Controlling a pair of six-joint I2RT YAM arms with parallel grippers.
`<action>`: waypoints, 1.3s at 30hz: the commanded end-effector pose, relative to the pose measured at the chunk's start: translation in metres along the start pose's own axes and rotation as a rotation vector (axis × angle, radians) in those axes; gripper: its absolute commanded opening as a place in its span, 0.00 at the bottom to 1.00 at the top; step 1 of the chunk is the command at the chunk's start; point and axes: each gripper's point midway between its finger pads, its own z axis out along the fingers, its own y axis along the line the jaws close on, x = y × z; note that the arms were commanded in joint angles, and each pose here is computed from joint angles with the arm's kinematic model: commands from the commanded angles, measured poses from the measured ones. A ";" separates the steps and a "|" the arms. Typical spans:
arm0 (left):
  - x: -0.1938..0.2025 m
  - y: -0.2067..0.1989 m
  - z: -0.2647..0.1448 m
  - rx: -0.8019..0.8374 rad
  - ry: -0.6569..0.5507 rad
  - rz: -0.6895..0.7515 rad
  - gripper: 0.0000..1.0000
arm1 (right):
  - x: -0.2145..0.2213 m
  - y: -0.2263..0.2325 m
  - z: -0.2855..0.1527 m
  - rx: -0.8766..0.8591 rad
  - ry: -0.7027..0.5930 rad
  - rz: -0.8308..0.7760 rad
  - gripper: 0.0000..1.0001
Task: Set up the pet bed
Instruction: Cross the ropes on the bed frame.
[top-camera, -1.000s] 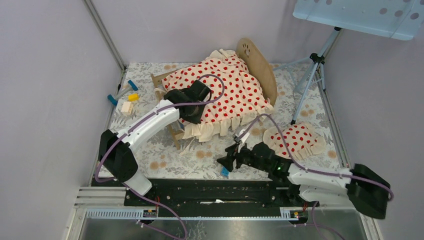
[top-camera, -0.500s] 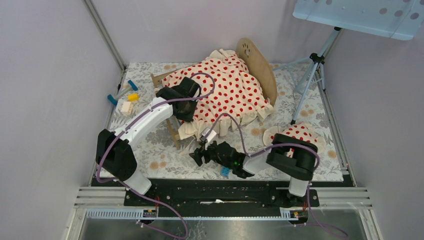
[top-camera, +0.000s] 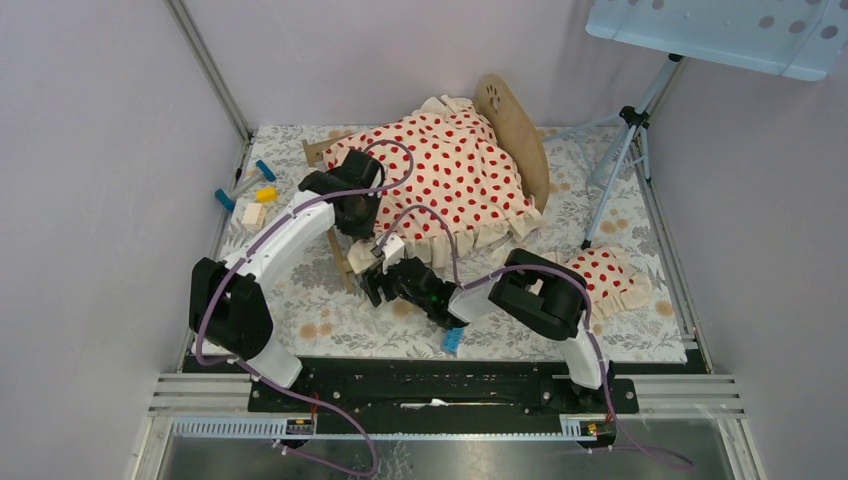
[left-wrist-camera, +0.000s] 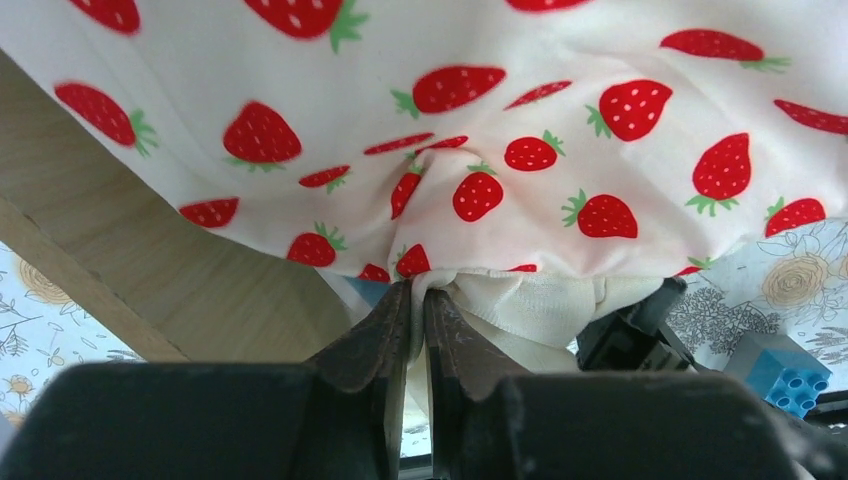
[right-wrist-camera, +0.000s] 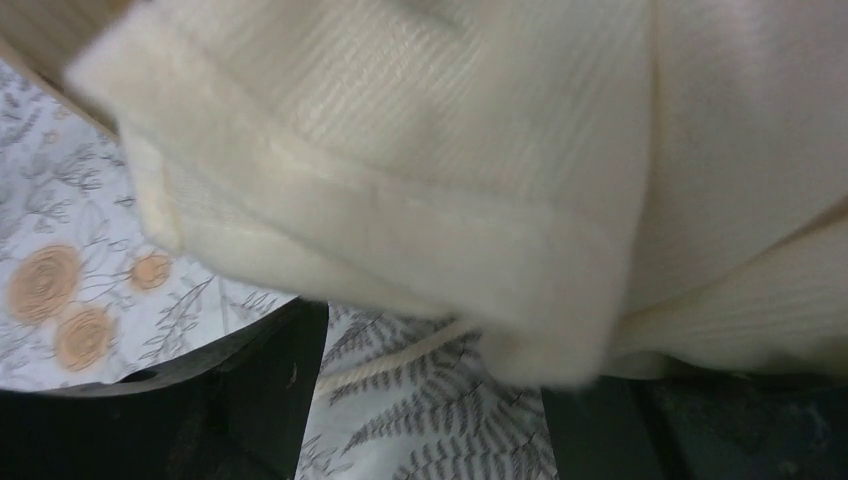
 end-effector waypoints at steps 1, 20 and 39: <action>-0.012 0.005 -0.006 0.014 -0.054 -0.009 0.14 | -0.021 -0.017 0.027 0.038 -0.021 -0.027 0.80; -0.010 0.017 0.012 -0.002 -0.027 -0.044 0.14 | -0.006 -0.026 0.038 0.058 0.015 0.020 0.58; -0.009 0.014 0.009 0.027 -0.031 -0.046 0.16 | -0.047 0.017 -0.022 -0.080 -0.166 -0.062 0.57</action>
